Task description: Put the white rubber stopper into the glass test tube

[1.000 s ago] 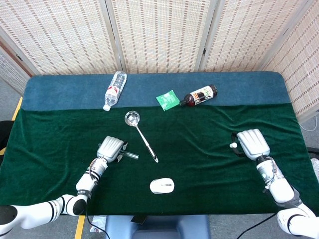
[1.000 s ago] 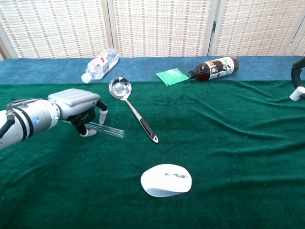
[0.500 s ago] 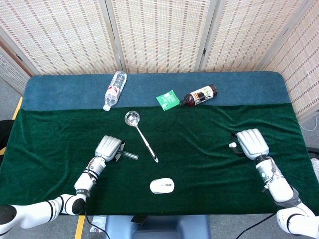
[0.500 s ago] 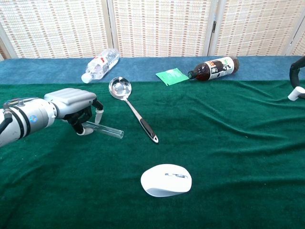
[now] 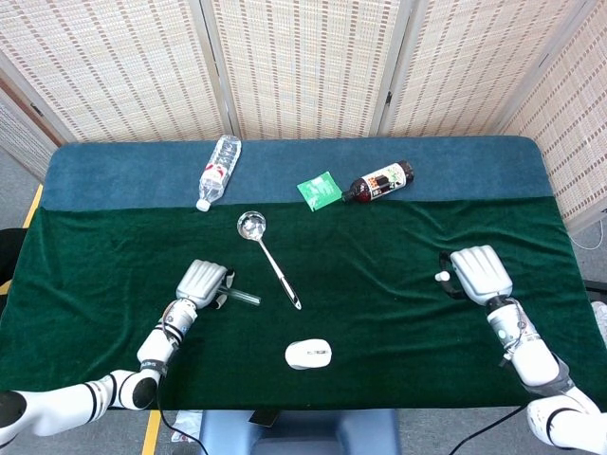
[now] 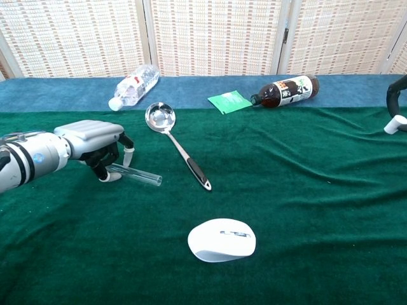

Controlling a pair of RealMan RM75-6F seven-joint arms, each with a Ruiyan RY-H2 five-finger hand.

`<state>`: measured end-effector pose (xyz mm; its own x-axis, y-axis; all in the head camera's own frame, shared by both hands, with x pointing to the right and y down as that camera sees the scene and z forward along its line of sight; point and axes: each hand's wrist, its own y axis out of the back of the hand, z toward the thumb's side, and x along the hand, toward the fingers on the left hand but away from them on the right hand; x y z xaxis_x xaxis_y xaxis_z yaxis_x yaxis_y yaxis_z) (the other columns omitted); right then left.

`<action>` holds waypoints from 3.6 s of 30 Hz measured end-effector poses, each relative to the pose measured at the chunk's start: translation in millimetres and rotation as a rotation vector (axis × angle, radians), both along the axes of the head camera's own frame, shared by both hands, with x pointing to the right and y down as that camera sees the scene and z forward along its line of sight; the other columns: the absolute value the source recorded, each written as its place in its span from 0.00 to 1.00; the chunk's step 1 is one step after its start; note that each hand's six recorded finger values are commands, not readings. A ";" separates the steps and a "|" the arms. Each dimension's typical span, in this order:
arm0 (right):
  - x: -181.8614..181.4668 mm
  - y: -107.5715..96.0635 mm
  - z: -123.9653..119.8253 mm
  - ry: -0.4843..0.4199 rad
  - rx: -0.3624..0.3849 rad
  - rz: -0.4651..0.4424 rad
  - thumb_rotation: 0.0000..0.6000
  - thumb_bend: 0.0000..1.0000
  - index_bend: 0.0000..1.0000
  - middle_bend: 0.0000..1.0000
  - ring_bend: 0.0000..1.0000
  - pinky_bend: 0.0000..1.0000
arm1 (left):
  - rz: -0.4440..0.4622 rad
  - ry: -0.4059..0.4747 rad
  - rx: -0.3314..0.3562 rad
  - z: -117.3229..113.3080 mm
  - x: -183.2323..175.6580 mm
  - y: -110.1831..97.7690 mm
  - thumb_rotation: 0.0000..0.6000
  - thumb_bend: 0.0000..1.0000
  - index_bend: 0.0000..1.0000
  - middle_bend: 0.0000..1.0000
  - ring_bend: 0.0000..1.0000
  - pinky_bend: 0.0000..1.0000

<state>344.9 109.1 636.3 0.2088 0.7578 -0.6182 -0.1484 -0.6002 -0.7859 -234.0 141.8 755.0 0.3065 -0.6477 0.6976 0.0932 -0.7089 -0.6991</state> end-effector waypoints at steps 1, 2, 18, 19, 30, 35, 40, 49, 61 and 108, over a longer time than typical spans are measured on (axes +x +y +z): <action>-0.6 -0.7 -2.1 -0.007 0.005 0.002 0.93 0.52 0.65 1.00 1.00 1.00 | -0.010 0.008 -0.001 -1.2 -0.5 -0.7 1.00 0.46 0.63 0.88 0.84 0.84; -1.2 -1.4 -3.8 -0.014 0.009 0.004 0.93 0.52 0.65 1.00 1.00 1.00 | -0.024 0.021 -0.004 -3.2 -1.3 -1.9 1.00 0.47 0.63 0.88 0.84 0.84; -70.3 -16.1 -49.2 -0.329 0.039 -0.054 0.97 0.53 0.66 1.00 1.00 1.00 | -0.246 0.359 -0.115 -66.2 12.3 -10.9 1.00 0.48 0.64 0.88 0.84 0.84; -79.7 -18.1 -52.6 -0.354 0.042 -0.071 0.97 0.53 0.66 1.00 1.00 1.00 | -0.252 0.377 -0.124 -69.6 14.5 -10.5 1.00 0.48 0.64 0.88 0.84 0.84; -156.2 -17.8 -75.1 -0.527 0.028 -0.206 0.98 0.53 0.67 1.00 1.00 1.00 | -0.310 0.556 -0.256 -101.4 43.2 -6.6 1.00 0.49 0.65 0.88 0.84 0.85; -180.8 -13.2 -83.3 -0.576 0.025 -0.251 0.98 0.53 0.67 1.00 1.00 1.00 | -0.327 0.591 -0.288 -104.4 50.9 -7.1 1.00 0.49 0.65 0.88 0.84 0.85; -200.0 -8.2 -87.2 -0.611 0.019 -0.284 0.98 0.54 0.67 1.00 1.00 1.00 | -0.350 0.630 -0.327 -105.6 59.0 -4.8 1.00 0.50 0.65 0.88 0.84 0.85; -220.2 -3.9 -88.4 -0.641 0.016 -0.308 0.98 0.54 0.67 1.00 1.00 1.00 | -0.356 0.672 -0.353 -108.4 69.8 -3.1 1.00 0.50 0.65 0.88 0.84 0.85; -221.8 -2.4 -85.6 -0.638 0.010 -0.306 0.98 0.54 0.67 1.00 1.00 1.00 | -0.353 0.672 -0.359 -107.8 72.0 -2.1 1.00 0.50 0.65 0.88 0.84 0.85; -241.5 1.1 -60.0 -0.551 -0.030 -0.348 0.98 0.54 0.67 1.00 1.00 1.00 | -0.362 0.650 -0.370 -105.3 67.5 -4.8 1.00 0.52 0.67 0.88 0.84 0.85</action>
<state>103.4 110.2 576.3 0.7311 0.5730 -0.3705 0.0819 -0.6128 -0.7860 -166.5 137.0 649.7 0.5386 -0.5476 0.6404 -0.5272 -0.8119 -0.2509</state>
